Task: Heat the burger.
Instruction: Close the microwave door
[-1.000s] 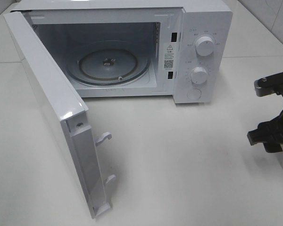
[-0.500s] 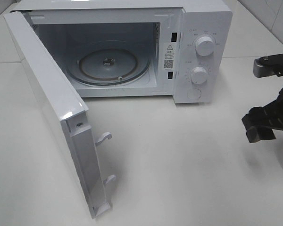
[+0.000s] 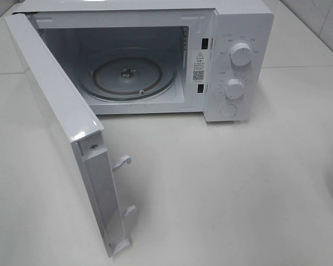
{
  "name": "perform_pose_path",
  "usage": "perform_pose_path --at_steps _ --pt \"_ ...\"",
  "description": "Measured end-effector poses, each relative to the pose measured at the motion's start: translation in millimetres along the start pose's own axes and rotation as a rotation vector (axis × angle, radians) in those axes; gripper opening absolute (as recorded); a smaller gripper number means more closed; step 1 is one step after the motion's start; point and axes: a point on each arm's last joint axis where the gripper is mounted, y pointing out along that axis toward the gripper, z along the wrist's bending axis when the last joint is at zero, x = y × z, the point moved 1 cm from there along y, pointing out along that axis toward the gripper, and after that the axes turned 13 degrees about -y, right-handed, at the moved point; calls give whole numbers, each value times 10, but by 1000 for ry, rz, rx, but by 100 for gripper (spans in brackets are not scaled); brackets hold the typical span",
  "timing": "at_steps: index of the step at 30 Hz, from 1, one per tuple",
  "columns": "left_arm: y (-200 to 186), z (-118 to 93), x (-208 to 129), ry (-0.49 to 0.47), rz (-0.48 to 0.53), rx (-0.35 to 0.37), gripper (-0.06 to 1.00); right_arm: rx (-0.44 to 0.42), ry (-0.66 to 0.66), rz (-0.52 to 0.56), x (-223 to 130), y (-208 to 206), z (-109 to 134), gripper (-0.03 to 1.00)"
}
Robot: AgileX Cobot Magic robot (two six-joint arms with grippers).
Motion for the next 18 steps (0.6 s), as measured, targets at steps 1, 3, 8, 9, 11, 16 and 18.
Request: perform_pose_path --at_steps 1,3,8,9,11,16,18 --pt "0 0 0 0 0 0 99 0 0 0 0 0 0 77" --pt "0 0 0 0 0 0 99 -13 9 -31 -124 -181 4 77" --pt "0 0 0 0 0 0 99 -39 27 -102 -294 -509 -1 77" --pt "0 0 0 0 0 0 99 -39 27 -102 -294 -509 -1 77" --pt "0 0 0 0 0 0 99 -51 35 -140 -367 -648 -3 76" --pt "0 0 0 0 0 0 99 -80 56 -250 -543 -942 1 76" --pt "0 0 0 0 0 0 99 -97 69 -339 -641 -1110 9 76"
